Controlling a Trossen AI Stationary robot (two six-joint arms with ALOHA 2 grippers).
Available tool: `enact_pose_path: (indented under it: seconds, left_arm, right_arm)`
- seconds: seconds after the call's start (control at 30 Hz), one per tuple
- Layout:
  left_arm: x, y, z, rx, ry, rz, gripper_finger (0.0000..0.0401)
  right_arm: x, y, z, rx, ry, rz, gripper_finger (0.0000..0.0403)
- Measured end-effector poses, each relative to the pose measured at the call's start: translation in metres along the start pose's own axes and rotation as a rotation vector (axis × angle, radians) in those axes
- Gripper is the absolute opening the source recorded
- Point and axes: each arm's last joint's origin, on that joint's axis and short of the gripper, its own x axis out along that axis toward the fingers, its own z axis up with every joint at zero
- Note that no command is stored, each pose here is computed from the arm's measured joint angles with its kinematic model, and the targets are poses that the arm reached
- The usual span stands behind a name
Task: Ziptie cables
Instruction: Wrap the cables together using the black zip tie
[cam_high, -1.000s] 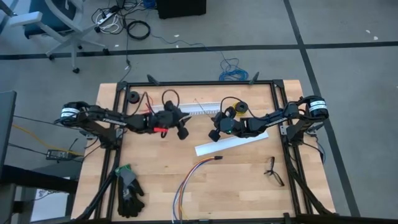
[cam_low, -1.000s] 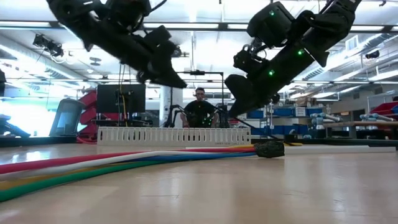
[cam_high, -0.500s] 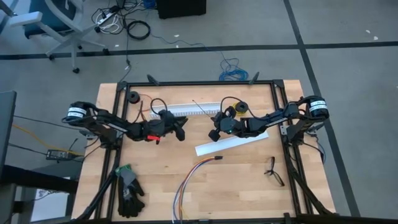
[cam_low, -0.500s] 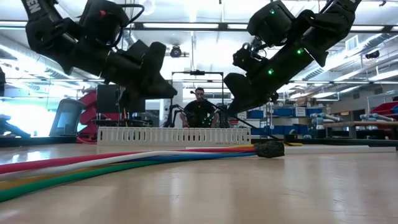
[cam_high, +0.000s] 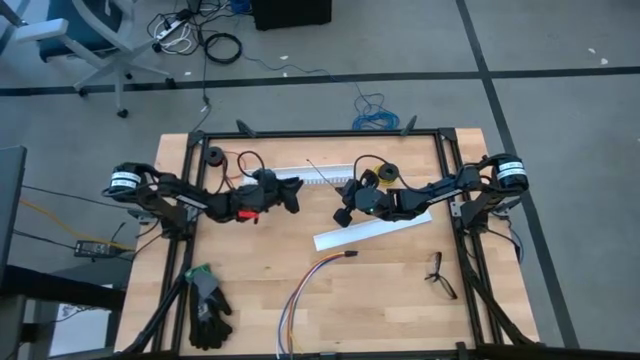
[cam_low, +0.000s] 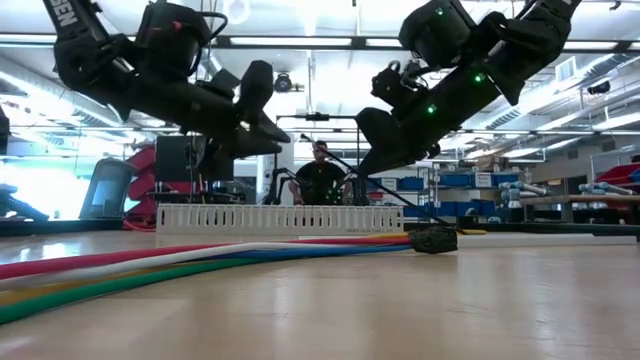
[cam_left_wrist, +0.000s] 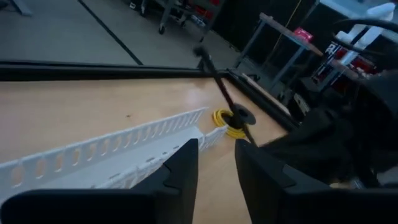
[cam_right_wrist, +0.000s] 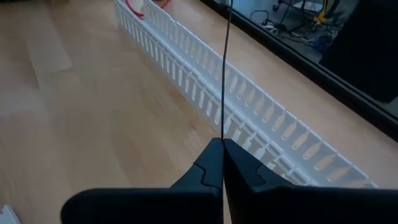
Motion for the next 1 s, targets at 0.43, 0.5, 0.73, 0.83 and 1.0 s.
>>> enact_pose_path:
  seconds: [0.43, 0.5, 0.73, 0.83, 1.0]
  left_arm:
    - [0.033, -0.012, 0.010, -0.168, -0.049, 0.020, 0.0137]
    - [0.035, -0.010, 0.012, -0.201, -0.057, 0.027, 0.0137]
    - [0.039, -0.003, 0.018, -0.274, -0.084, 0.044, 0.0137]
    - [0.040, -0.002, 0.019, -0.287, -0.086, 0.048, 0.0137]
    - [0.044, -0.006, 0.023, -0.301, -0.090, 0.044, 0.0137]
  right_arm:
    - [0.004, -0.006, 0.003, 0.004, -0.015, -0.012, 0.0000]
    - [0.004, -0.006, 0.003, 0.002, -0.012, -0.012, 0.0000]
    - [0.004, -0.006, 0.003, -0.014, -0.011, -0.012, 0.0000]
    - [0.004, -0.006, 0.003, -0.024, -0.011, -0.008, 0.0000]
    - [0.005, -0.008, 0.003, -0.025, -0.004, 0.000, 0.0000]
